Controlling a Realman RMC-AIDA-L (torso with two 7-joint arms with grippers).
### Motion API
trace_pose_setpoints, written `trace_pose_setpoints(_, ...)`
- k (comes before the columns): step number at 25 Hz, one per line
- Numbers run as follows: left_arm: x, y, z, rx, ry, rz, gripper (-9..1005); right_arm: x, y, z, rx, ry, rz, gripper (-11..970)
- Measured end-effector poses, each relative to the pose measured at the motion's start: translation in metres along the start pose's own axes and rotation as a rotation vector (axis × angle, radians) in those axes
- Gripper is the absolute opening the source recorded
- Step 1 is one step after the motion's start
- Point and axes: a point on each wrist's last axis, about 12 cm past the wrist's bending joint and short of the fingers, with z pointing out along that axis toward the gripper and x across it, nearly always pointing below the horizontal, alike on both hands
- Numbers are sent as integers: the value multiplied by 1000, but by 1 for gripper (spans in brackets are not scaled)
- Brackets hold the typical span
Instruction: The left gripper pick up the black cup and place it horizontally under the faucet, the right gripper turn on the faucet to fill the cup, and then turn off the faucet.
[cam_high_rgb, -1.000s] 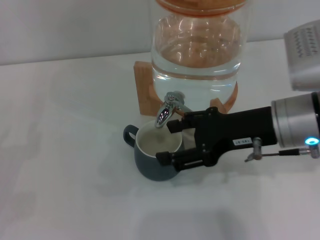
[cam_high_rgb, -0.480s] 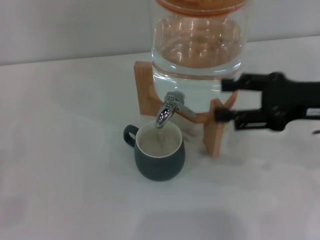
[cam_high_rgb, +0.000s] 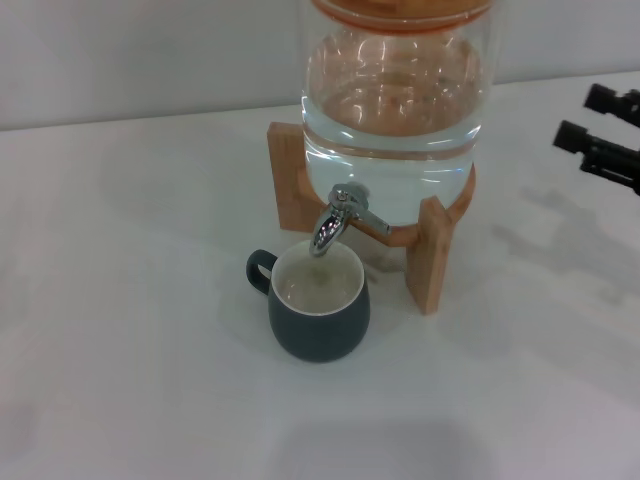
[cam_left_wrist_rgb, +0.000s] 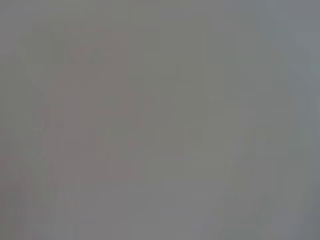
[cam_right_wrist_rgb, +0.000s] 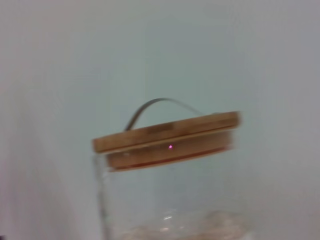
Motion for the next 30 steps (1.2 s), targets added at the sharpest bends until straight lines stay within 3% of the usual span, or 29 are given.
trace_pose_setpoints(9,-3,7,-4,-4,9,11,520,51,-1,-34,289,-106,-103,811)
trace_pose_setpoints(13,-2,9,-7,0,19,14,520,64,4,-39,348,-104,-129,811)
trace_pose_setpoints(26,-21,6,-15,218,28,-35,520,81,16,-47,379,-96,-88,811)
trace_pose_setpoints(30,-20,5,-20,223,26,-44,520,84,17,-48,390,-89,-98,811)
